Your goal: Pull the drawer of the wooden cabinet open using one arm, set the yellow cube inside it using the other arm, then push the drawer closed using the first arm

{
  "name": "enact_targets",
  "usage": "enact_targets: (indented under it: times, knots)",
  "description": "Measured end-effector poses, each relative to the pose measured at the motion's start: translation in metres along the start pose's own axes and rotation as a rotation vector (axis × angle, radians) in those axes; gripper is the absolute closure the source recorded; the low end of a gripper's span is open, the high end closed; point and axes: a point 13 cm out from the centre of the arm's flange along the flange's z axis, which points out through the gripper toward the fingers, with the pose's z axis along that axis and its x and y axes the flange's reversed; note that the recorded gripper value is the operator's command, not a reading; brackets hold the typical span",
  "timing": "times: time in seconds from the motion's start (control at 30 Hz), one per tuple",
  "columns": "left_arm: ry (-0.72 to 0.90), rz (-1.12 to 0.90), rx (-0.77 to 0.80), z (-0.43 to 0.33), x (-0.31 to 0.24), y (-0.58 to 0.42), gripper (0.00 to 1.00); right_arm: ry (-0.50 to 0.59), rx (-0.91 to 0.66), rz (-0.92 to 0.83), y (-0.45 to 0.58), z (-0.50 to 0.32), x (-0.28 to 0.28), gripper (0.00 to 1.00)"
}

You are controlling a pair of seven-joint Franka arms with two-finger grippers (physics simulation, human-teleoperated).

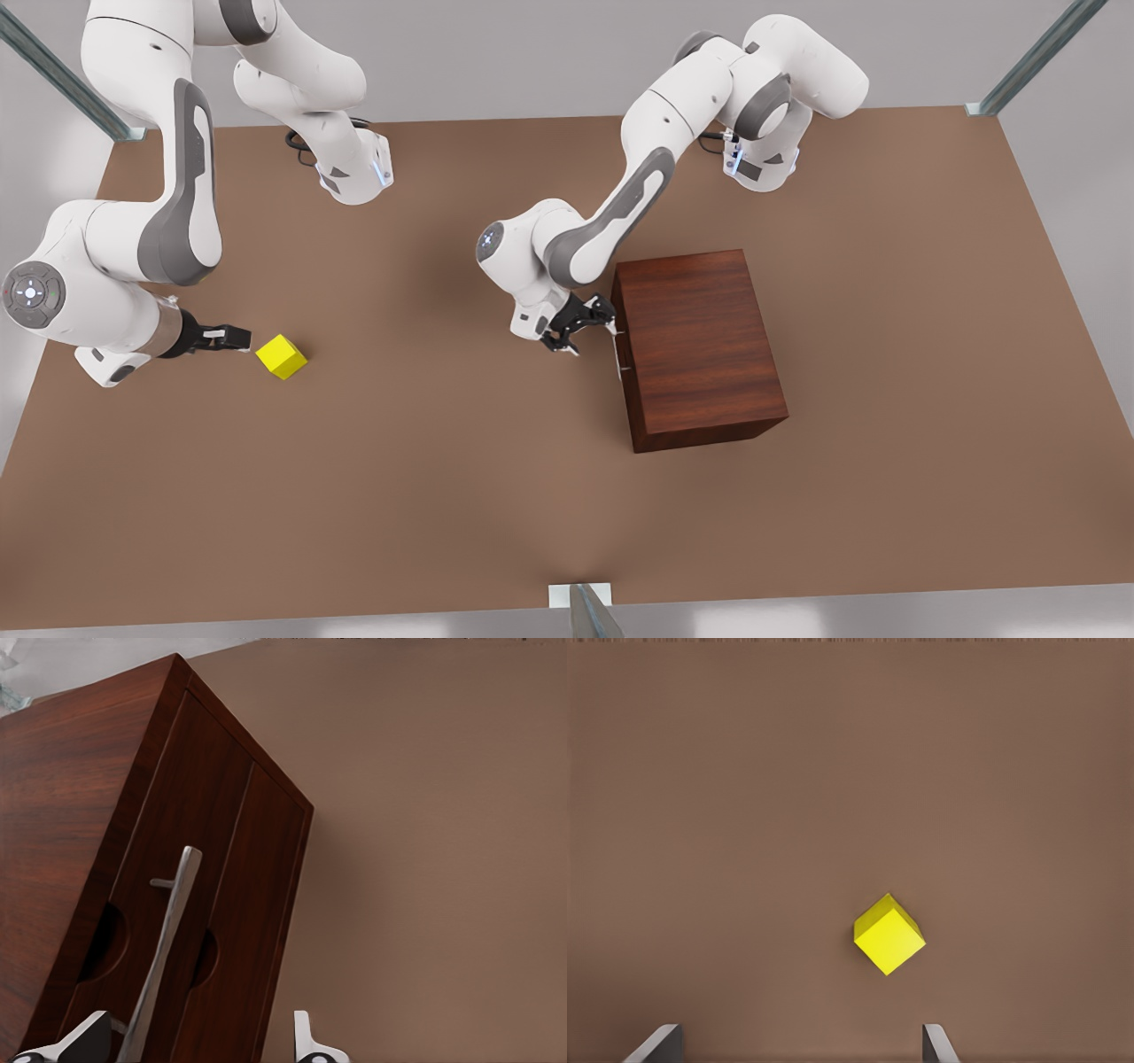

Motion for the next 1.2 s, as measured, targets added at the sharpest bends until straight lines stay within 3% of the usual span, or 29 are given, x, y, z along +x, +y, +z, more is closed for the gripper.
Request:
enact_targets:
  times: [0.37, 1.2]
  knots:
    - [0.015, -0.003, -0.037, 0.026, -0.005, 0.005, 0.0, 0.0, 0.0, 0.0, 0.0, 0.0, 0.0, 0.0]
    - [-0.021, 0.036, 0.163, 0.006, -0.023, -0.048, 0.0, -0.009, 0.0, 0.002, -0.001, -0.004, -0.004, 0.0]
